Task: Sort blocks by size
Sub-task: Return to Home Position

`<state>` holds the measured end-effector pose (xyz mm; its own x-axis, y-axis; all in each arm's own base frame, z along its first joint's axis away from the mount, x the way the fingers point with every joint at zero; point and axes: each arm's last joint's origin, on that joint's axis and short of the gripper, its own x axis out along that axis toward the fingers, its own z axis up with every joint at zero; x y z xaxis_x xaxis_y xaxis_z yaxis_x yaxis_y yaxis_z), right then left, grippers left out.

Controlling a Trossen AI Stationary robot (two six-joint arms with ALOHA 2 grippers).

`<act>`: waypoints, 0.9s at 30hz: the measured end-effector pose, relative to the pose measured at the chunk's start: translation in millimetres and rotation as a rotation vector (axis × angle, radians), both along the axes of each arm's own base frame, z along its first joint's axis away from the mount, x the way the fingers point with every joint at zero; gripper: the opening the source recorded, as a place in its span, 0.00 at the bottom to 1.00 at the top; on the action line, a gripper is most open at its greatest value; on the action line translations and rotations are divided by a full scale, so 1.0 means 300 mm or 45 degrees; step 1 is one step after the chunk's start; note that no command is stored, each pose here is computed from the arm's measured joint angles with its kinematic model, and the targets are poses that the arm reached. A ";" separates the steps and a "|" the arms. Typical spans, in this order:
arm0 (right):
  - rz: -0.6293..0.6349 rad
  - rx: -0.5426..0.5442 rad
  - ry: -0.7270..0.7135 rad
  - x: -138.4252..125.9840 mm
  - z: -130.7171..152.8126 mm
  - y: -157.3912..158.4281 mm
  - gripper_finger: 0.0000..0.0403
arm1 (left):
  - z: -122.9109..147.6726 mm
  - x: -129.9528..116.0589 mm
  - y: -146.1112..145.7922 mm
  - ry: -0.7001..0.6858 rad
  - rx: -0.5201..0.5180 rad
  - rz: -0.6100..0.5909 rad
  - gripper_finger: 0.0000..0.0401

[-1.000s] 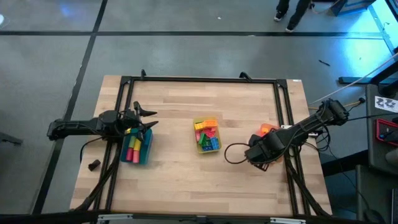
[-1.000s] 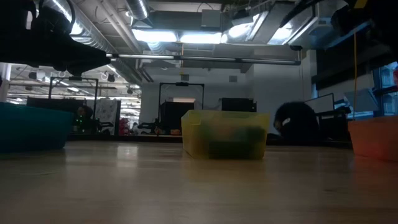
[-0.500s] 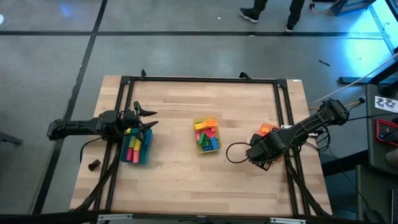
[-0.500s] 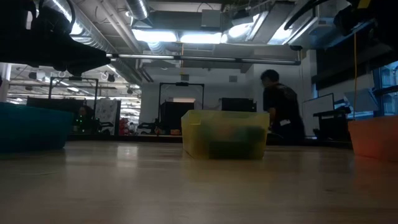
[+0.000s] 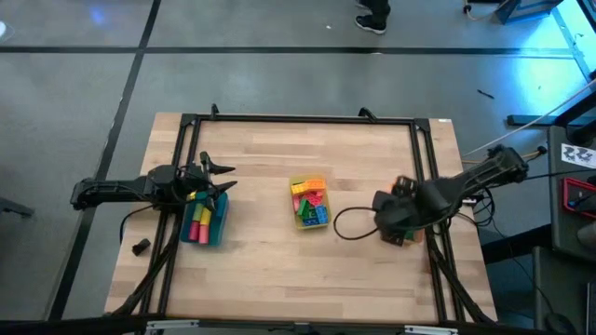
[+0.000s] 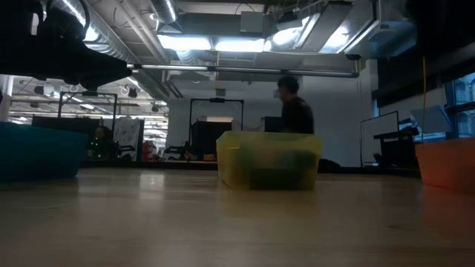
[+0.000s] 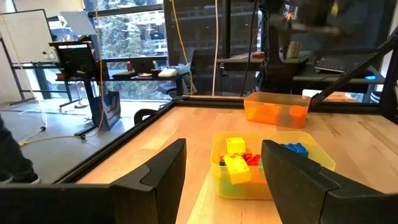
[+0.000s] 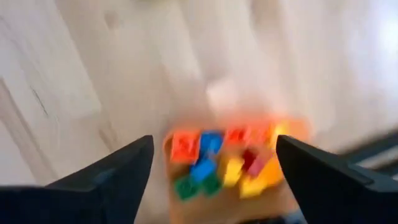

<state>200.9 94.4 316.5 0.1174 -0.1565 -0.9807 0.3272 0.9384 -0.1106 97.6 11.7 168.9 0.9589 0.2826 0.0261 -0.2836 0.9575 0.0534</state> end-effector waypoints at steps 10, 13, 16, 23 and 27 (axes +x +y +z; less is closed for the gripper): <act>0.373 -0.596 -0.514 -0.114 0.269 -0.108 0.84 | 0.000 0.000 0.000 0.000 0.000 0.000 0.48; 0.319 -0.670 -0.635 -0.163 0.306 -0.139 0.84 | 0.000 0.000 0.000 0.000 0.000 0.000 0.48; 0.249 -0.703 -0.784 -0.222 0.320 -0.173 0.84 | 0.000 0.000 0.000 0.000 0.000 0.000 0.48; 0.388 -0.505 -1.107 -0.301 0.199 -0.200 0.84 | 0.000 0.000 0.000 -0.001 0.000 0.000 0.48; 0.404 -0.457 -1.338 -0.322 0.105 -0.207 0.84 | 0.000 0.000 0.000 0.000 0.000 0.000 0.48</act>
